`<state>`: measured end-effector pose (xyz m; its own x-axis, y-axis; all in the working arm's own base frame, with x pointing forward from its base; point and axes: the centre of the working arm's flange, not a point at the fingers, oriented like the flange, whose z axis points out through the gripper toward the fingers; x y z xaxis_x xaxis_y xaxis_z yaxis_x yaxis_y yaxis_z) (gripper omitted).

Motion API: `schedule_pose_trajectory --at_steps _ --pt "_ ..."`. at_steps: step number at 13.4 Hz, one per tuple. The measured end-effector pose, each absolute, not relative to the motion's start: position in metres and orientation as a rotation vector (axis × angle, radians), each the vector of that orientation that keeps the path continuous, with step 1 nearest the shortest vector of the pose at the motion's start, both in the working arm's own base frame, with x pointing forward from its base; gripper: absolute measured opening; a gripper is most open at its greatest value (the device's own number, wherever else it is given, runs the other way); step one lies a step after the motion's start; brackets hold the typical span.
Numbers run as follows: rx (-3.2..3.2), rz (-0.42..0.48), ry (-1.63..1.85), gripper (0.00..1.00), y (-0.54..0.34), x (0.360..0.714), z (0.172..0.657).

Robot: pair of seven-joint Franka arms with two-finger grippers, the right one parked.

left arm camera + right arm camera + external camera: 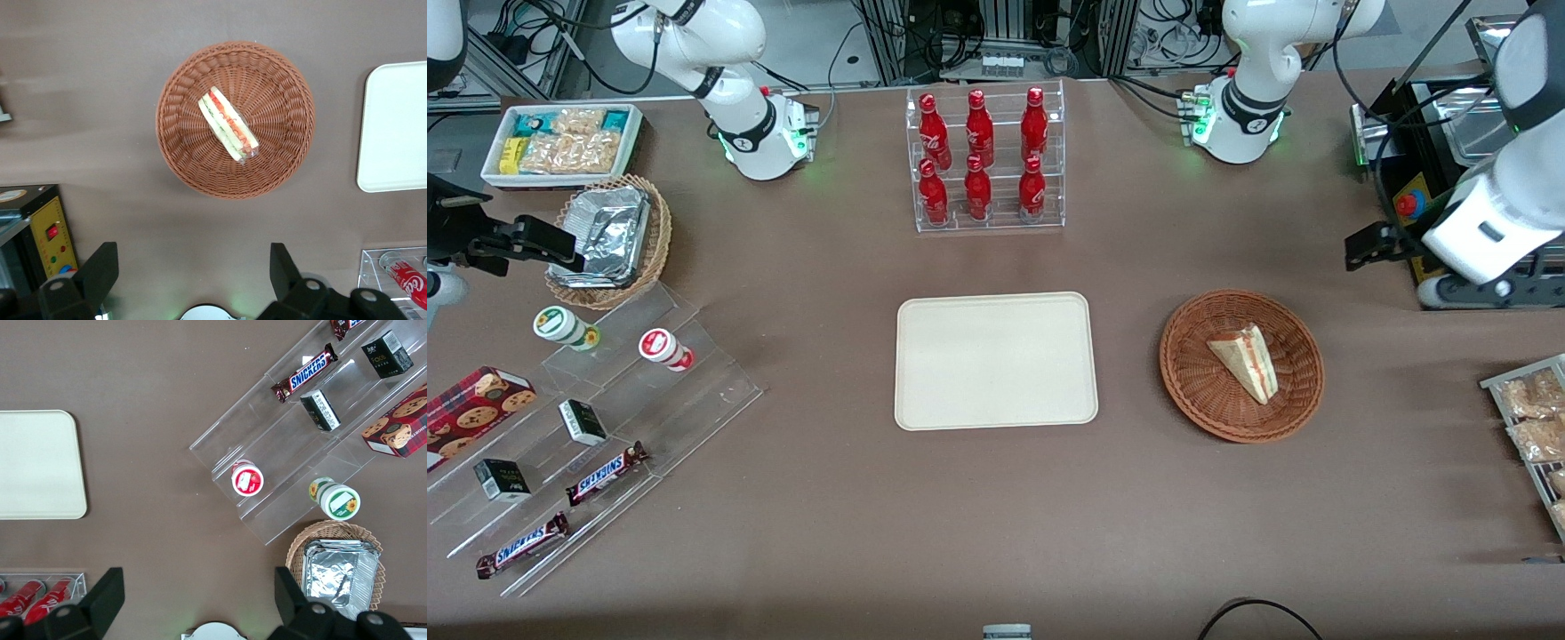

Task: Place sandwich from basket to tray
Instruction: 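Move the left gripper over the sandwich in the wicker basket, then lower the left gripper and close it on the wrapped sandwich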

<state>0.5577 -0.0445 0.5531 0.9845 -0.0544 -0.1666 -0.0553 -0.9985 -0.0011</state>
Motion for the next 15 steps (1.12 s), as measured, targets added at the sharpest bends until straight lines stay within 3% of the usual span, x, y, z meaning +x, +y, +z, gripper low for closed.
schedule_pose_trajectory --at_steps 5,15 --pt "-3.120 0.281 0.129 1.00 -0.065 0.561 0.467" --pt "-3.134 0.076 -0.161 1.00 -0.082 0.541 0.367"
